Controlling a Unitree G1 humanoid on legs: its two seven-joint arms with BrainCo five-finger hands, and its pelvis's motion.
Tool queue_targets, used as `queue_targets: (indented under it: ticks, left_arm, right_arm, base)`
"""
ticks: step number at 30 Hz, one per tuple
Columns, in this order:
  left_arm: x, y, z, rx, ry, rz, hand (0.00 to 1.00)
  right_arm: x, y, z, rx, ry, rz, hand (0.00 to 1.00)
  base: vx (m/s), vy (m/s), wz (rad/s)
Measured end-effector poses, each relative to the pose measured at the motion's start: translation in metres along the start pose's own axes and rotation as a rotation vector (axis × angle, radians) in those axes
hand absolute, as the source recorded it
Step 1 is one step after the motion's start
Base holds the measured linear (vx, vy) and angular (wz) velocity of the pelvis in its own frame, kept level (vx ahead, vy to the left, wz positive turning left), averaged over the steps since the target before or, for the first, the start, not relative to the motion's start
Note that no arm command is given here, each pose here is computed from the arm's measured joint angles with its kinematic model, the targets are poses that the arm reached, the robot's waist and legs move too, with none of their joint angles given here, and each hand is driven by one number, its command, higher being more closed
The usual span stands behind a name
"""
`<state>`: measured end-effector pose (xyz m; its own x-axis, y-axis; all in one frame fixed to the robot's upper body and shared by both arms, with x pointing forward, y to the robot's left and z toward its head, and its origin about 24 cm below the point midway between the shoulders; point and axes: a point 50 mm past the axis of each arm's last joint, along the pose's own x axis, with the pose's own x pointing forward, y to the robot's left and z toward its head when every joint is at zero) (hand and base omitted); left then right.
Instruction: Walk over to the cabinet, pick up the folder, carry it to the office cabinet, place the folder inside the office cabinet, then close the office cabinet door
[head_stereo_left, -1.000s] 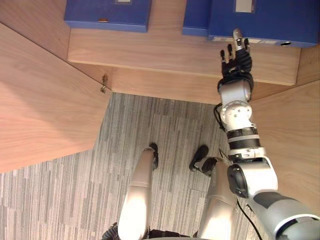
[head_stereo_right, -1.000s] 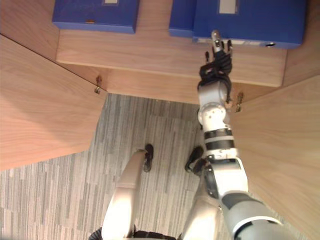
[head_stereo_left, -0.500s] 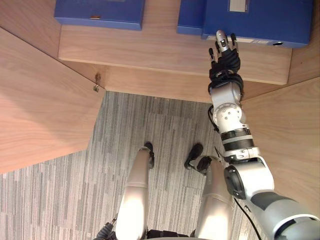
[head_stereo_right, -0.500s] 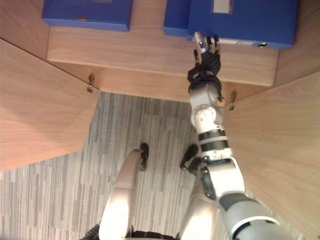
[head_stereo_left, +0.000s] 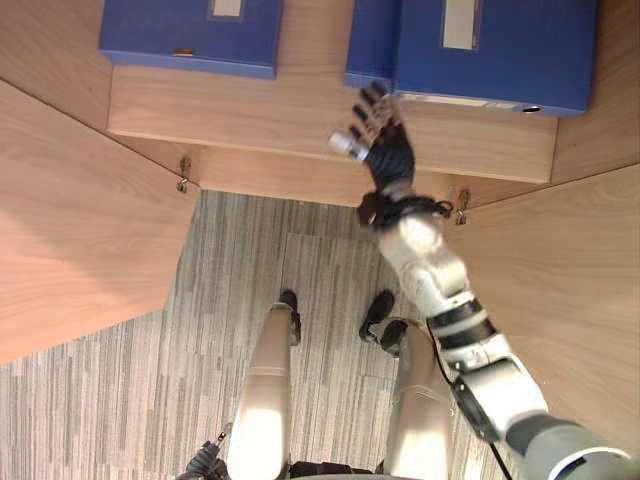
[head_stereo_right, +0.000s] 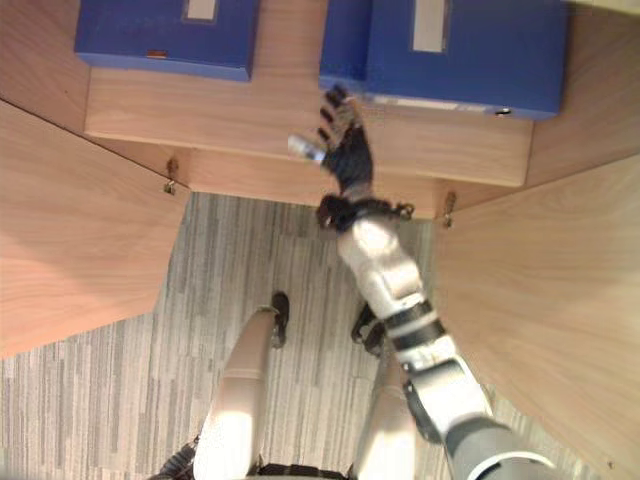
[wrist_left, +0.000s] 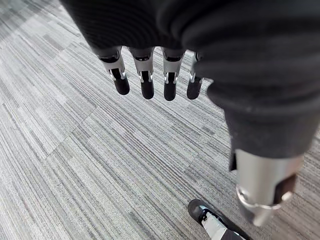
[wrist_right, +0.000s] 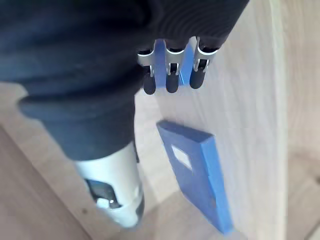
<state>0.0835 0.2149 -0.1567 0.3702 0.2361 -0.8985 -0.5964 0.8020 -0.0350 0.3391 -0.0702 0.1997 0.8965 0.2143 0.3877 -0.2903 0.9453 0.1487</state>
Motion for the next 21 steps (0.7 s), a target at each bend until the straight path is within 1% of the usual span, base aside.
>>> queue_targets:
  ticks: [2,3,6,7,10,13,15,17,20,21]
  left_arm:
    - [-0.001,0.003,-0.002,0.056,-0.003,-0.012,0.0]
    - [-0.003,0.005,-0.009,0.101,0.014,-0.028,0.0]
    - [-0.006,0.01,-0.018,0.145,0.038,-0.036,0.0]
    - [-0.008,0.014,-0.022,0.178,0.045,-0.042,0.0]
    - [-0.013,0.015,-0.017,0.235,0.002,-0.085,0.0]
    - [-0.019,0.01,-0.005,0.248,-0.065,-0.137,0.0]
    - [-0.024,0.001,0.005,0.224,-0.118,-0.183,0.0]
    - [-0.032,-0.009,0.014,0.177,-0.174,-0.238,0.0]
    - [-0.044,-0.014,0.025,0.152,-0.236,-0.287,0.0]
    - [-0.05,-0.017,0.03,0.13,-0.27,-0.312,0.0]
  right_arm:
    - [-0.007,0.002,-0.011,-0.11,0.021,0.027,0.0]
    - [-0.009,-0.001,-0.015,-0.233,0.019,0.048,0.0]
    - [-0.008,-0.007,-0.02,-0.337,0.033,0.056,0.0]
    - [-0.005,-0.009,-0.028,-0.412,0.066,0.074,0.0]
    - [0.004,-0.007,-0.045,-0.516,0.147,0.124,0.0]
    - [0.02,-0.003,-0.049,-0.564,0.194,0.115,0.0]
    - [0.031,0.0,-0.04,-0.568,0.178,0.097,0.0]
    - [0.045,0.011,-0.023,-0.506,0.127,0.071,0.0]
    - [0.053,0.016,-0.008,-0.431,0.087,0.043,0.0]
    - [0.057,0.016,-0.001,-0.369,0.075,0.022,0.0]
  base:
    - [0.0,0.102,-0.08]
    - [-0.03,0.092,-0.07]
    - [-0.04,0.08,-0.03]
    - [-0.05,0.079,0.0]
    - [-0.05,0.056,0.06]
    - [-0.04,0.03,0.11]
    - [-0.04,0.03,0.2]
    - [-0.04,0.037,0.25]
    - [-0.04,0.035,0.24]
    - [-0.03,0.027,0.28]
